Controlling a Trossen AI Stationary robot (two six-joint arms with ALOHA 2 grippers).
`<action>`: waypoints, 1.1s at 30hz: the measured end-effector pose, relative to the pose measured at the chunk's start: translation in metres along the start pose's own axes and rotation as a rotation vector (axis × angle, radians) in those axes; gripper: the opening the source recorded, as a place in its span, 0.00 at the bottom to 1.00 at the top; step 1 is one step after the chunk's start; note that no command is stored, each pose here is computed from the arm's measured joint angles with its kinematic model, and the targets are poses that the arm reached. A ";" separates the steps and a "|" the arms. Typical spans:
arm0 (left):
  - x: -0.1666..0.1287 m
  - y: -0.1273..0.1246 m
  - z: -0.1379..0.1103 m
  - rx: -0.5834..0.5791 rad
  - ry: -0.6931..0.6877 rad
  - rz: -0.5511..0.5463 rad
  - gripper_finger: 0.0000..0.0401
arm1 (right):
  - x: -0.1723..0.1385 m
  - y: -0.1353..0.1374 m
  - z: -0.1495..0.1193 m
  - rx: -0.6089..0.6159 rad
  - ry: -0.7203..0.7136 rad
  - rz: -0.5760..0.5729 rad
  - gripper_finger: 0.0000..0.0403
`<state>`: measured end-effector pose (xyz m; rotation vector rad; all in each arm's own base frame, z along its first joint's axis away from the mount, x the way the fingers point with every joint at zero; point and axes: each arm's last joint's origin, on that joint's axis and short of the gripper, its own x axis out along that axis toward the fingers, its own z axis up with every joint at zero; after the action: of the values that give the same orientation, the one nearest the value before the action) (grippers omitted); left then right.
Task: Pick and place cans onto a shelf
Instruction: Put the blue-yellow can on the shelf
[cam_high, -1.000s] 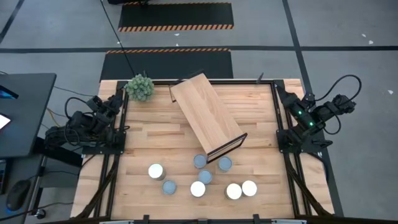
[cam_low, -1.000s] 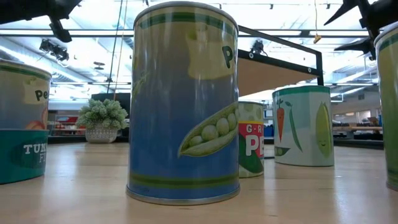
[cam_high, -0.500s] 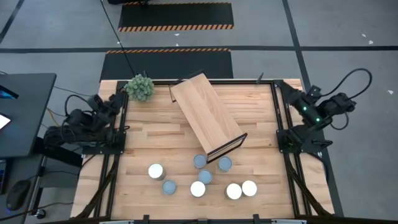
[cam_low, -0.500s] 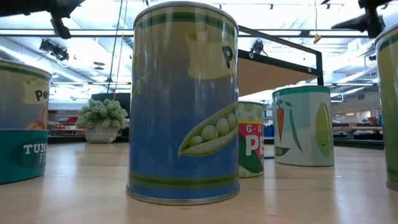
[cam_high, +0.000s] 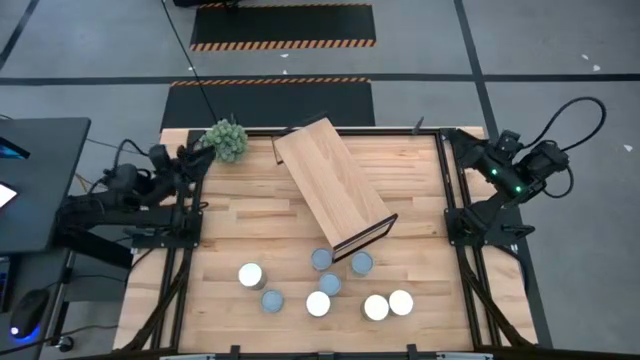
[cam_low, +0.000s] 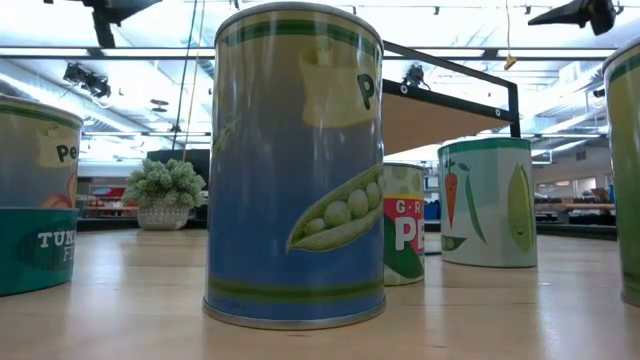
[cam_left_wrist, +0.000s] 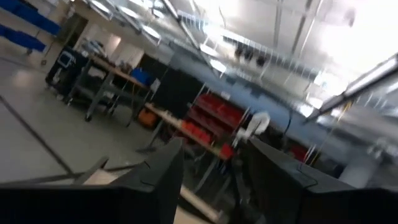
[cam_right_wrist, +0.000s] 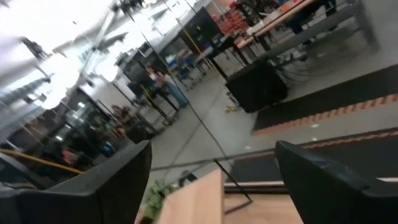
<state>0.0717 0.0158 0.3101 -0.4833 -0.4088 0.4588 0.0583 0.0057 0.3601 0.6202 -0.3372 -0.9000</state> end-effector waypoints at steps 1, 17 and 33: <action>0.003 0.000 -0.003 0.021 0.020 0.009 0.46 | 0.000 0.003 -0.001 -0.018 0.009 -0.010 0.86; 0.032 -0.003 -0.037 0.200 0.206 0.095 0.46 | 0.000 0.017 -0.005 -0.107 0.009 -0.018 0.86; 0.036 -0.020 -0.031 0.117 0.221 -0.299 0.46 | 0.003 0.037 -0.027 -0.099 -0.029 0.057 0.86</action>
<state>0.1221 0.0071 0.3053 -0.3475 -0.2339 0.1365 0.0975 0.0302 0.3625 0.5044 -0.3327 -0.8665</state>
